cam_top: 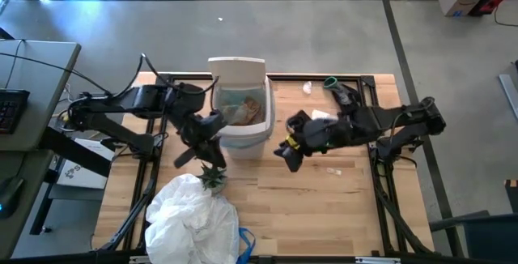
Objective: Place trash/remove bag and relplace
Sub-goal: Move the trash bin to the top of the table
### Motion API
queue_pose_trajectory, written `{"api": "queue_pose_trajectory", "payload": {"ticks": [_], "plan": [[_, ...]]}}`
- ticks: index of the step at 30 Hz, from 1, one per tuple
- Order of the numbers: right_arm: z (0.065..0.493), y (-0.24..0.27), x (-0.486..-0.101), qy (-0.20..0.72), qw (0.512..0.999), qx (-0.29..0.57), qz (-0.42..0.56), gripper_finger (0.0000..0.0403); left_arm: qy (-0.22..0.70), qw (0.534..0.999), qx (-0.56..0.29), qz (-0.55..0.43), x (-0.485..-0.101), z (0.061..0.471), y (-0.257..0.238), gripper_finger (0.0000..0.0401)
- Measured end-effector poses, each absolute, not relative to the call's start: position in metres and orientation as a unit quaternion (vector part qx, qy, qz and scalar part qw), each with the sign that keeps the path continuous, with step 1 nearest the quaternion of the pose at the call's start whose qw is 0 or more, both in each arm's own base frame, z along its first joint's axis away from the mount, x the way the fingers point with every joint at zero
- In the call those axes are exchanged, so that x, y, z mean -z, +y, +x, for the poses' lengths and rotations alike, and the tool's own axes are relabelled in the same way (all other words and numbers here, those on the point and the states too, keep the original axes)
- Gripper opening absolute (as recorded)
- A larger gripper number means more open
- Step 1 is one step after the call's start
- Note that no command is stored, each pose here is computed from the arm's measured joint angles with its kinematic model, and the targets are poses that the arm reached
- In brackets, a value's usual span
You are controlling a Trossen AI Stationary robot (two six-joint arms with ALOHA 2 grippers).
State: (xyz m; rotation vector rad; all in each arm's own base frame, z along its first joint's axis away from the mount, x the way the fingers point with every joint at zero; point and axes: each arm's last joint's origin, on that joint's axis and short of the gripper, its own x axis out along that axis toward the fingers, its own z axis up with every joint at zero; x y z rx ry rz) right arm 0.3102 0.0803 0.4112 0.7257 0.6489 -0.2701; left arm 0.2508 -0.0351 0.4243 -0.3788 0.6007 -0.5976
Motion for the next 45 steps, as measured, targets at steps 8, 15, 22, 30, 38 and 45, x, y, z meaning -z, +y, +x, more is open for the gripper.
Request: {"api": "queue_pose_trajectory", "payload": {"ticks": [8, 15, 22, 30, 38, 45], "plan": [[0.281, 0.106, -0.379, 0.397, 0.798, 0.295, 0.344, 0.0161, 0.231, 0.892, 0.332, -0.202, -0.421, 0.291, -0.034, 0.0000], [0.277, 0.127, -0.346, 0.437, 0.729, 0.413, 0.327, 0.0161, 0.251, 0.872, 0.362, -0.211, -0.402, 0.314, -0.037, 0.0000], [0.316, 0.144, -0.311, 0.452, 0.733, 0.383, 0.333, 0.0161, 0.275, 0.861, 0.366, -0.221, -0.385, 0.331, -0.038, 0.0000], [0.353, 0.127, -0.286, 0.471, 0.738, 0.356, 0.328, 0.0161, 0.305, 0.825, 0.412, -0.239, -0.379, 0.330, -0.044, 0.0000], [0.354, 0.123, -0.286, 0.477, 0.747, 0.351, 0.301, 0.0161, 0.389, 0.831, 0.333, -0.215, -0.361, 0.320, -0.042, 0.0000], [0.354, 0.119, -0.286, 0.478, 0.750, 0.352, 0.293, 0.0161, 0.444, 0.842, 0.240, -0.190, -0.350, 0.313, -0.025, 0.0000]]}}
